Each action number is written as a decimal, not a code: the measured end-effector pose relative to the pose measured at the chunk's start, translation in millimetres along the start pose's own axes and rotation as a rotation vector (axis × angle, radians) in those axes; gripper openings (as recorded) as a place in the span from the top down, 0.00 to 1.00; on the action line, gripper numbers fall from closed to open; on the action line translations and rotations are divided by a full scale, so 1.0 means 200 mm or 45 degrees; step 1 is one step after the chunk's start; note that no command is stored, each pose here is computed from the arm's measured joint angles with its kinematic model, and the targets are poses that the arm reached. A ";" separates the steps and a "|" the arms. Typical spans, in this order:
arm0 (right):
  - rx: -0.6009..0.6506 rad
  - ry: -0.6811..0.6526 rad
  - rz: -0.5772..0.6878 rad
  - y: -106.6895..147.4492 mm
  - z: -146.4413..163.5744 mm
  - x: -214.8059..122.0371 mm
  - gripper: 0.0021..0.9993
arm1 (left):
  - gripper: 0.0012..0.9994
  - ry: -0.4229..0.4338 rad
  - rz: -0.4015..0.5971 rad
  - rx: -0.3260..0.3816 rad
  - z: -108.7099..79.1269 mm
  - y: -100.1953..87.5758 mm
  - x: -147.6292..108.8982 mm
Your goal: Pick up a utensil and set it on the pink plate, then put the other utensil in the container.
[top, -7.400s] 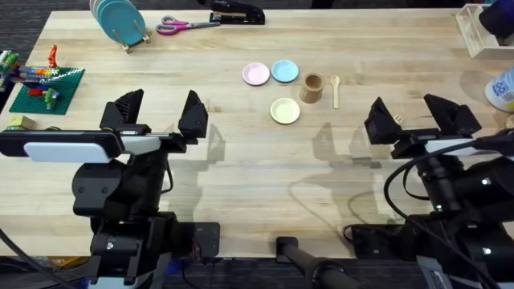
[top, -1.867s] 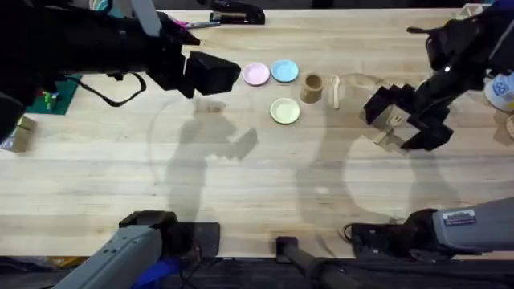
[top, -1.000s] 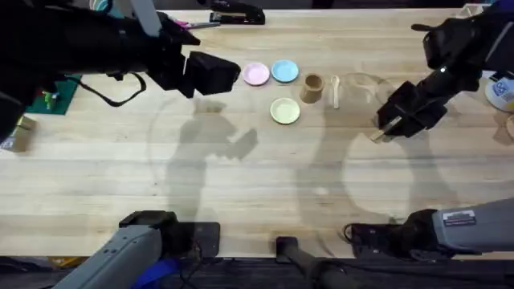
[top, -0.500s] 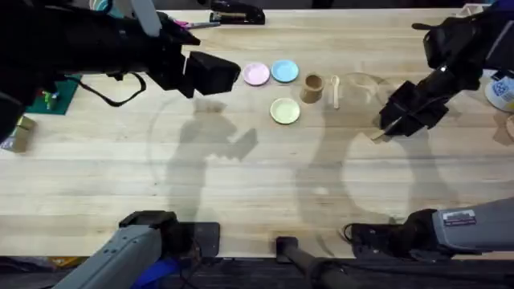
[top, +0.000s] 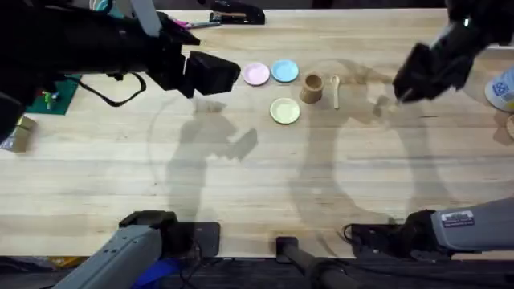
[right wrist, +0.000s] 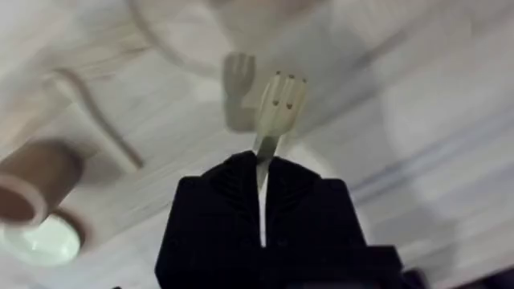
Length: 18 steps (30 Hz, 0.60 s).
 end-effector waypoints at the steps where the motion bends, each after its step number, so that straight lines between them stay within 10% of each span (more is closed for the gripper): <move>1: -0.075 -0.012 -0.035 -0.03 0.03 -0.04 0.97 | 0.01 0.000 0.000 0.000 0.00 0.00 0.00; 18: -1.103 -0.140 -0.592 -0.15 0.74 -0.48 0.97 | 0.01 0.000 0.000 0.000 0.00 0.00 0.00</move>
Point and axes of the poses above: each hand's point on the last joint's axis, 136 mm out from that joint toward the fingers, its own x axis out along the fingers, its own z axis along the line the jaws close on, y = z × x, the point moved 4 cm from there along -x, back along the fingers, and after that the axes turned 12 degrees about -x, right-handed, at the moved point
